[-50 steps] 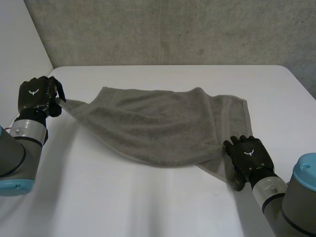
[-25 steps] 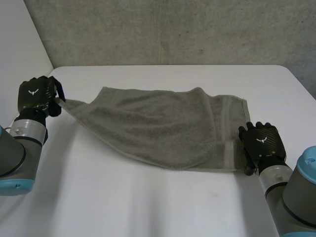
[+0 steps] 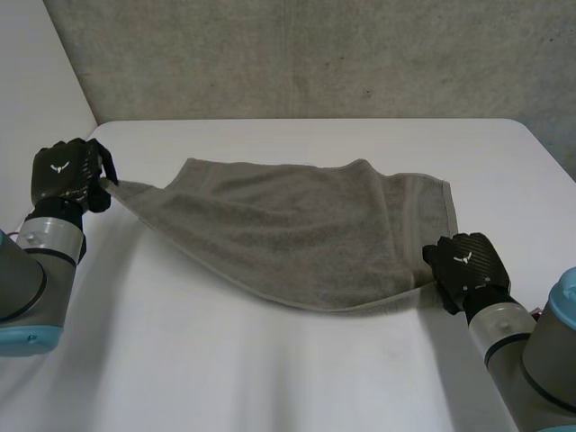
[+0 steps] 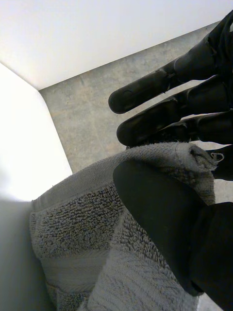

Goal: Fold the towel.

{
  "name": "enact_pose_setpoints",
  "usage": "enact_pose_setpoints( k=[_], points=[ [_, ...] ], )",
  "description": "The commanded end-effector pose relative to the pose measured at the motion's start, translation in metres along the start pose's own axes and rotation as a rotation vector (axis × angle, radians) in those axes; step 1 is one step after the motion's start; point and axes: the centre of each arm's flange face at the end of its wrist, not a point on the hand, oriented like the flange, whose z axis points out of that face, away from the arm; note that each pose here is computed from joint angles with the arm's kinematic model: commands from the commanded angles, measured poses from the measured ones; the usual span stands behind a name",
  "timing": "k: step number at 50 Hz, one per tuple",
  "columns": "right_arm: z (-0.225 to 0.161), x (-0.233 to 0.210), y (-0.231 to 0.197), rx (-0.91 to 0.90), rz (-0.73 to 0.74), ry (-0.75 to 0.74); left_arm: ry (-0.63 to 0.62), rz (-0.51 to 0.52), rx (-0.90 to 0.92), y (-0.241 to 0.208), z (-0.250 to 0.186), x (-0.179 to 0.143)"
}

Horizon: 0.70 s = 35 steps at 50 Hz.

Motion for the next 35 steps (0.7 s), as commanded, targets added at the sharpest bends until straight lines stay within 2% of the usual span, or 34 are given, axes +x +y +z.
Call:
enact_pose_setpoints(
  k=[1, 10, 20, 35],
  points=[
    [0.004, 0.006, 0.002, 0.004, 0.007, -0.008, -0.002, 0.0, 0.0, 0.0, 0.0, -0.001],
    [0.004, 0.004, 0.006, -0.015, 0.009, -0.021, -0.002, 0.0, 0.0, 0.0, 0.0, -0.001],
    [-0.01, -0.003, 0.012, -0.136, 0.014, -0.104, 0.0, 0.0, 0.0, 0.0, 0.0, 0.0],
    [-0.02, -0.003, 0.012, -0.181, 0.021, -0.134, -0.002, 0.0, 0.0, 0.0, 0.0, -0.001]
  ],
)
